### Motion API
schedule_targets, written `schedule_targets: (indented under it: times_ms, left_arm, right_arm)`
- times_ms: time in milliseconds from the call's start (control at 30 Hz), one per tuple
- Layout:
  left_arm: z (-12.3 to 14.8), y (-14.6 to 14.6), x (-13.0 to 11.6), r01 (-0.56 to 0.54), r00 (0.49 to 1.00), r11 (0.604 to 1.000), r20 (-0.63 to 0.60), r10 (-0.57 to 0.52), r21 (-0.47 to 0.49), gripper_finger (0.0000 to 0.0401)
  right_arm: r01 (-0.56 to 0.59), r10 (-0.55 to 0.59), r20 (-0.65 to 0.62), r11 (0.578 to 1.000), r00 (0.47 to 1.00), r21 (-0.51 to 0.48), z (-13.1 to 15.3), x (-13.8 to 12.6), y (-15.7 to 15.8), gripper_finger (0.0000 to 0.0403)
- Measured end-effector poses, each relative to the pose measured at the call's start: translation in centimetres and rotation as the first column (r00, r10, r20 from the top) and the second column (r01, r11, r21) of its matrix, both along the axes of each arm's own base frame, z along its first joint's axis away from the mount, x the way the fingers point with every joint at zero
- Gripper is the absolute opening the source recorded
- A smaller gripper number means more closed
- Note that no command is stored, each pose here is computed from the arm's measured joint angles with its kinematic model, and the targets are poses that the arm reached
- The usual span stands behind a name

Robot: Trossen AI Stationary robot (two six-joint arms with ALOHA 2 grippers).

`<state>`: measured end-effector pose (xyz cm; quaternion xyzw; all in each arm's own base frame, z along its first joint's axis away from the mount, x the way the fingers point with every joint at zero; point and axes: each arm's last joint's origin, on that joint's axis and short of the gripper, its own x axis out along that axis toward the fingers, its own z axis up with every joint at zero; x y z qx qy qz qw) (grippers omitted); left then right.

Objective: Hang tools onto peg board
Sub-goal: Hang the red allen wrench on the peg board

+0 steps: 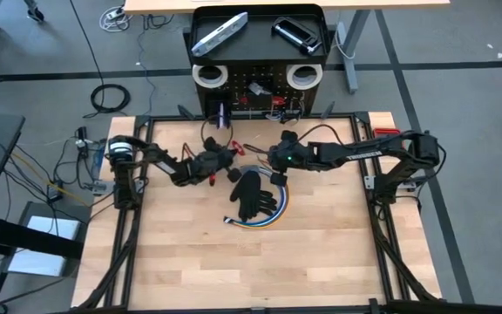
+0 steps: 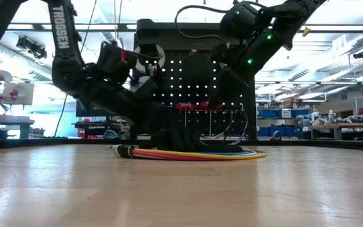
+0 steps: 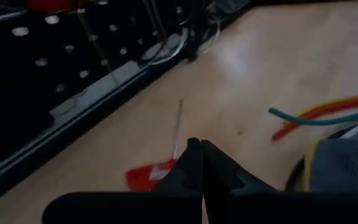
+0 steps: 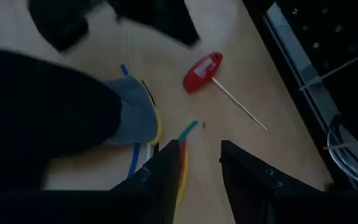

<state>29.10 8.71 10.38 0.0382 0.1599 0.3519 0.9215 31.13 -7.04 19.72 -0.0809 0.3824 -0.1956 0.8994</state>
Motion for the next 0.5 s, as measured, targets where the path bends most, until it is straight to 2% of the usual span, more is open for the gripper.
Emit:
schedule_targets:
  times_ms: [133,233,433,500]
  left_arm:
    - [0.2,1.5,1.1,-0.003,1.000,1.000,-0.007,0.003,0.031,0.0001]
    - [0.4,2.5,1.5,-0.045,0.999,0.998,-0.024,0.046,0.041,0.0001]
    - [-0.1,3.9,2.7,-0.079,0.992,0.997,-0.100,0.078,-0.007,0.0001]
    - [-0.4,4.2,2.8,-0.096,0.983,0.995,-0.161,0.089,-0.039,0.0001]
  right_arm:
    - [0.003,-0.003,0.016,1.000,1.000,0.018,0.0,0.1,0.5,0.0124]
    - [-0.002,0.001,0.020,1.000,1.000,0.029,0.1,0.2,1.1,0.0124]
    - [-0.002,0.001,0.020,0.998,1.000,0.060,0.0,0.2,2.2,0.0124]
    - [-0.007,0.005,0.017,0.998,1.000,0.065,0.0,0.2,2.5,0.0124]
